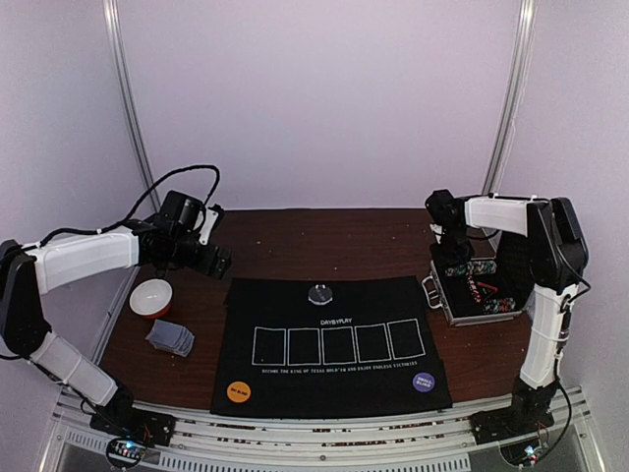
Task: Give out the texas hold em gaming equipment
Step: Pick up the pile of poker chips from the chip case.
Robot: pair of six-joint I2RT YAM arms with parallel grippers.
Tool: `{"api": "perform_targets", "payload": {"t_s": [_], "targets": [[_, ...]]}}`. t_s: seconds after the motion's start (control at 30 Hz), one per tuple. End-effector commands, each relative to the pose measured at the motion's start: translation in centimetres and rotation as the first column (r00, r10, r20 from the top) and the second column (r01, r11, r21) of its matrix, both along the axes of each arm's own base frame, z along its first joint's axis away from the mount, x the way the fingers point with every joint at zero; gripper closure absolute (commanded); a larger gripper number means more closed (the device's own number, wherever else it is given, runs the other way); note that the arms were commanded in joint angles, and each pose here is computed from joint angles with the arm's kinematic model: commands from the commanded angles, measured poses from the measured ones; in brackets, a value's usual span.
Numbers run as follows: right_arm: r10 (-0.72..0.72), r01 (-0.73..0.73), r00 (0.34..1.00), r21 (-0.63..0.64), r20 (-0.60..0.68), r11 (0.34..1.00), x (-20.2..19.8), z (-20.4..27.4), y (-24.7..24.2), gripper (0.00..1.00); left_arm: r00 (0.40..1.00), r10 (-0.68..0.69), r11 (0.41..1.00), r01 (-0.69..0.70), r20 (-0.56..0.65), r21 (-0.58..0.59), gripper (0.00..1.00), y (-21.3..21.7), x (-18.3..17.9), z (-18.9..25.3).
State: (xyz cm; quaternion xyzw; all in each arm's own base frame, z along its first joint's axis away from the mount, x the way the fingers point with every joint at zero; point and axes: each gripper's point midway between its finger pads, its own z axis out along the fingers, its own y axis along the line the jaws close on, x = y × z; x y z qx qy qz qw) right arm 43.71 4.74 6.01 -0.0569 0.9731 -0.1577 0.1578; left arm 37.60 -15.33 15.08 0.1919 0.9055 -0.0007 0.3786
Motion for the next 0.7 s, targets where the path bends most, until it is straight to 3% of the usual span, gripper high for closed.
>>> {"api": "perform_targets", "payload": {"t_s": [0.0,0.23,0.67], "targets": [[-0.013,0.013,1.0,-0.027,0.027,1.0,0.5,1.5,-0.2,0.54,1.0,-0.013,1.0,0.013,0.008,0.004,0.02,-0.2,0.5,0.2],[-0.009,0.009,1.0,0.003,0.016,1.0,0.6,1.1,0.3,0.42,1.0,-0.023,1.0,0.023,-0.007,0.002,0.02,-0.5,0.5,-0.3],[-0.041,0.041,0.998,-0.006,-0.046,0.999,0.2,-1.5,-0.2,0.51,1.0,-0.023,1.0,0.023,-0.006,0.011,0.02,-0.3,0.4,-0.2]]}}
